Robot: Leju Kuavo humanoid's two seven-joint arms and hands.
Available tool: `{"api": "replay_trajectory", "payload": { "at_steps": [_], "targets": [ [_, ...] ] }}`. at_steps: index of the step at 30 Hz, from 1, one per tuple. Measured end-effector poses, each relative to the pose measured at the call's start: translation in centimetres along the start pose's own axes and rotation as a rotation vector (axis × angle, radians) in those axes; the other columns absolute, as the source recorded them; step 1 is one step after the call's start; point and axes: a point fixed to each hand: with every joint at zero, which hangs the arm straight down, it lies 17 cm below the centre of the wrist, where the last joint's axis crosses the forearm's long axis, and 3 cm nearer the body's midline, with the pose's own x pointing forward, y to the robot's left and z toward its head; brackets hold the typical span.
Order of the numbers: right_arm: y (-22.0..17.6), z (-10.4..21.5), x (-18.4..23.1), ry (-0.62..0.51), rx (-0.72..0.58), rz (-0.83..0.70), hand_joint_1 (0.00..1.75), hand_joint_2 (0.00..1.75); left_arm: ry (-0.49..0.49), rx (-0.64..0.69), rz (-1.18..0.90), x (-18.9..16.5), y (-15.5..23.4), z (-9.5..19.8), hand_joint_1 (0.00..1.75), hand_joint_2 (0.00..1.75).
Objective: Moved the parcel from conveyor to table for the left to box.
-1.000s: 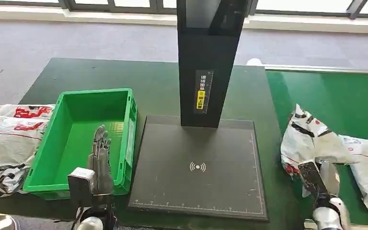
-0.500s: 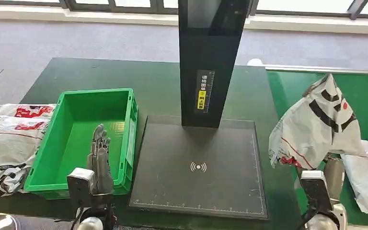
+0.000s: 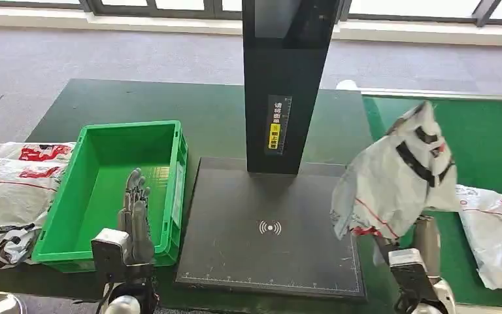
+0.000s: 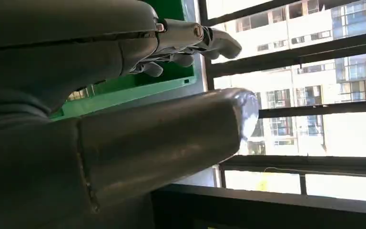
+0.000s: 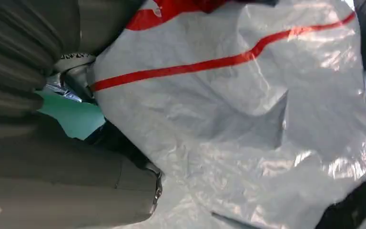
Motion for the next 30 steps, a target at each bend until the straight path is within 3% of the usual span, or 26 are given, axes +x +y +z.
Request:
{"api": "replay_trajectory", "payload": {
  "at_steps": [2, 4, 5, 7, 14, 21, 22, 23, 30],
  "targets": [
    [0.4, 0.0, 0.1, -0.001, 0.009, -0.008, 1.75, 1.75, 0.000, -0.001, 0.000, 0.0, 0.0, 0.0, 0.00, 0.00],
    [4.4, 0.2, 0.4, 0.016, 0.101, -0.112, 1.75, 1.75, -0.007, -0.009, 0.003, 0.0, -0.3, -0.5, 0.00, 0.00],
    [12.6, 1.6, -2.2, 0.139, 0.295, -0.304, 1.75, 1.75, 0.008, -0.030, 0.021, -0.6, -1.4, -0.7, 0.00, 0.00],
    [17.0, 3.3, -3.8, 0.225, 0.390, -0.376, 1.75, 1.75, 0.017, -0.036, 0.029, -1.0, -1.7, -0.7, 0.00, 0.00],
    [20.7, 3.9, -7.1, 0.329, 0.462, -0.412, 1.75, 1.75, 0.022, -0.062, 0.050, -1.0, -2.8, -1.0, 0.00, 0.00],
    [22.3, 2.9, -7.9, 0.354, 0.489, -0.415, 1.75, 1.75, 0.027, -0.064, 0.053, -1.2, -3.0, -1.1, 0.00, 0.00],
    [22.3, 2.9, -8.0, 0.357, 0.491, -0.414, 0.26, 1.75, 0.028, -0.064, 0.054, -1.2, -3.1, -1.1, 0.00, 0.00],
    [22.4, 2.9, -8.1, 0.359, 0.491, -0.414, 0.00, 1.75, 0.028, -0.064, 0.054, -1.2, -3.1, -1.1, 0.00, 0.00],
    [23.3, 2.9, -8.6, 0.392, 0.507, -0.433, 0.00, 1.75, 0.035, -0.066, 0.052, -1.3, -3.2, -1.0, 0.00, 0.00]
  ]
}}
